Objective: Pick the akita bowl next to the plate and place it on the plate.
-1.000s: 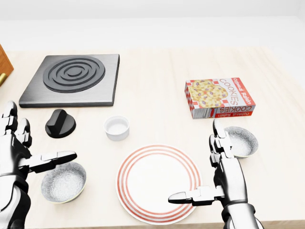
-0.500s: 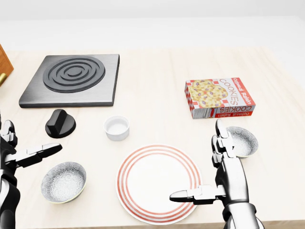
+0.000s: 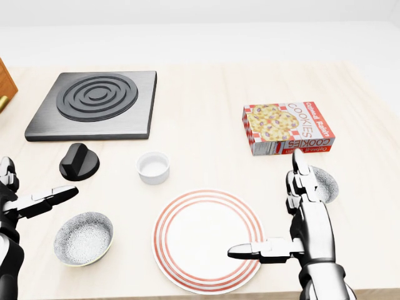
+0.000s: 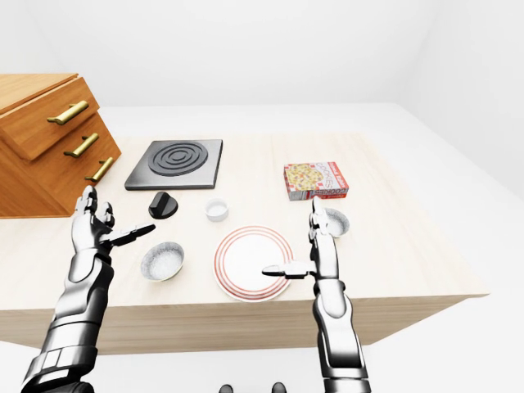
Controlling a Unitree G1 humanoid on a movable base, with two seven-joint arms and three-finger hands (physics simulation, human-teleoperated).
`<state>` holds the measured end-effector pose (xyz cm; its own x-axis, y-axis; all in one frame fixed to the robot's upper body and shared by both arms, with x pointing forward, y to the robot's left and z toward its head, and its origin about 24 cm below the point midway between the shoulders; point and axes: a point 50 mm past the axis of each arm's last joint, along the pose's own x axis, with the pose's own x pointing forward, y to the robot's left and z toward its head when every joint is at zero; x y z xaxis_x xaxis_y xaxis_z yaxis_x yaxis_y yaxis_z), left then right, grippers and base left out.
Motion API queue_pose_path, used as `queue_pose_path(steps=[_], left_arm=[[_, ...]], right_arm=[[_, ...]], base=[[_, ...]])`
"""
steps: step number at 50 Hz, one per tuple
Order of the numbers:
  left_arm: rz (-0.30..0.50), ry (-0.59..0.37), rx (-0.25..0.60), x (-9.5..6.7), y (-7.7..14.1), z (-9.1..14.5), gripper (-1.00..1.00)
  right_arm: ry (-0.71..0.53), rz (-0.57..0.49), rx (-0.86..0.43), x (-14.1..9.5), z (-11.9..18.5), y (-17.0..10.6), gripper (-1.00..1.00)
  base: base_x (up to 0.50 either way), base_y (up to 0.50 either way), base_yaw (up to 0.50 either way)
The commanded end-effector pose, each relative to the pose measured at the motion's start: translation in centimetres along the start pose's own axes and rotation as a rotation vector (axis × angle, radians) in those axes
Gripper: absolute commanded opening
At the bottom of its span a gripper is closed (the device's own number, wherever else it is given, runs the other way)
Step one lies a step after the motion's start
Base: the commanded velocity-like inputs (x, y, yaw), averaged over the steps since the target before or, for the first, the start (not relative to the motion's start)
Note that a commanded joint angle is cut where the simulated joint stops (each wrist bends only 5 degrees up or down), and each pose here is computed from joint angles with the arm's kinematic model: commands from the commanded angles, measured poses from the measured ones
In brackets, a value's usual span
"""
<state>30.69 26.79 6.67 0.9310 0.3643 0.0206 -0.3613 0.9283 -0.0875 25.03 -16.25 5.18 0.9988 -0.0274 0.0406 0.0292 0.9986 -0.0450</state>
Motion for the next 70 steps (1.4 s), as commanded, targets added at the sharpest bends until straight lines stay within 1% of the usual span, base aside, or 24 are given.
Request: queue_pose_path(steps=[1,5,6,11,15,16,17,19,22,27,31,36,38,39,43,47,48,49,58,62,63,65,67,70], left_arm=[[0.005,0.001,-0.001,0.0,0.1,0.0,1.00],[0.005,0.002,-0.001,0.0,0.1,-0.1,1.00],[0.005,0.001,-0.001,0.0,0.1,-0.1,1.00],[0.006,0.003,0.000,0.1,0.1,-0.3,1.00],[0.008,0.003,0.000,0.0,0.1,-0.2,1.00],[0.008,0.003,0.000,0.1,0.2,-0.4,1.00],[0.009,0.003,0.000,0.1,0.2,-0.4,1.00],[0.009,0.003,0.000,-0.1,0.1,-0.1,1.00],[0.010,0.003,0.001,-0.1,0.1,0.0,1.00],[0.013,0.004,0.002,-0.1,0.1,-0.1,1.00],[0.014,0.003,0.001,-0.1,0.2,-0.1,1.00],[0.015,0.003,0.000,-0.2,0.2,0.0,1.00],[0.016,0.004,0.000,-0.2,0.2,0.0,1.00],[0.016,0.004,-0.002,-0.1,0.2,-0.1,1.00],[0.018,0.007,-0.004,-0.2,0.3,0.0,1.00],[0.020,0.008,-0.006,-0.1,0.3,-0.1,1.00],[0.020,0.009,-0.007,-0.1,0.4,-0.1,1.00],[0.020,0.009,-0.007,-0.1,0.4,-0.1,1.00],[0.022,0.011,-0.009,-0.1,0.3,0.1,1.00],[0.022,0.011,-0.009,-0.1,0.3,0.1,1.00],[0.022,0.012,-0.009,0.1,0.4,-0.3,1.00],[0.022,0.012,-0.009,-0.1,0.3,0.0,1.00],[0.022,0.012,-0.010,-0.1,0.3,-0.1,1.00],[0.022,0.012,-0.010,-0.2,0.2,0.3,1.00]], right_arm=[[-0.045,-0.046,-0.017,-0.1,2.2,-1.0,1.00],[-0.111,-0.070,-0.031,0.0,3.7,-1.7,1.00],[-0.141,-0.074,-0.049,0.0,4.5,-2.0,1.00],[-0.210,-0.100,-0.103,0.0,6.2,-3.1,1.00],[-0.269,-0.159,-0.157,-0.1,7.7,-4.5,1.00],[-0.290,-0.184,-0.179,-0.1,8.3,-5.2,1.00],[-0.298,-0.204,-0.203,-0.2,8.6,-5.6,1.00],[-0.301,-0.208,-0.212,-0.3,8.8,-6.1,1.00],[-0.308,-0.253,-0.237,-0.3,9.1,-7.3,1.00],[-0.299,-0.259,-0.255,-0.2,9.0,-7.6,1.00],[-0.290,-0.273,-0.295,-0.2,9.0,-7.9,1.00],[-0.260,-0.326,-0.412,-0.3,8.7,-8.5,1.00],[-0.257,-0.326,-0.415,-0.3,8.6,-8.5,1.00],[-0.235,-0.343,-0.466,-0.3,8.2,-8.4,1.00],[-0.171,-0.341,-0.532,-0.1,6.6,-7.9,1.00],[-0.121,-0.375,-0.632,0.0,5.4,-7.8,1.00],[-0.129,-0.372,-0.671,-0.1,5.2,-7.5,1.00],[-0.136,-0.372,-0.684,-0.1,5.1,-7.4,1.00],[-0.132,-0.377,-0.729,0.0,4.8,-7.4,1.00],[-0.132,-0.377,-0.730,0.0,4.8,-7.4,1.00],[-0.133,-0.378,-0.734,0.0,4.8,-7.4,1.00],[-0.132,-0.382,-0.756,0.0,4.7,-7.4,1.00],[-0.149,-0.402,-0.812,-0.1,5.1,-7.5,1.00],[-0.183,-0.438,-0.885,-0.3,6.3,-7.9,1.00]], base=[[0.00,0.00,0.00],[0.00,0.00,0.00],[0.00,0.00,0.00],[0.00,0.00,0.00],[0.00,0.00,0.00],[0.00,0.00,0.00],[0.00,0.00,0.00],[0.00,0.00,0.00],[0.00,0.00,0.00],[0.00,0.00,0.00],[0.00,0.00,0.00],[0.00,0.00,0.00],[0.00,0.00,0.00],[0.00,0.00,0.00],[0.00,0.00,0.00],[0.00,0.00,0.00],[0.00,0.00,0.00],[0.00,0.00,0.00],[0.00,0.00,0.00],[0.00,0.00,0.00],[0.00,0.00,0.00],[0.00,0.00,0.00],[0.00,0.00,0.00],[0.00,0.00,0.00]])
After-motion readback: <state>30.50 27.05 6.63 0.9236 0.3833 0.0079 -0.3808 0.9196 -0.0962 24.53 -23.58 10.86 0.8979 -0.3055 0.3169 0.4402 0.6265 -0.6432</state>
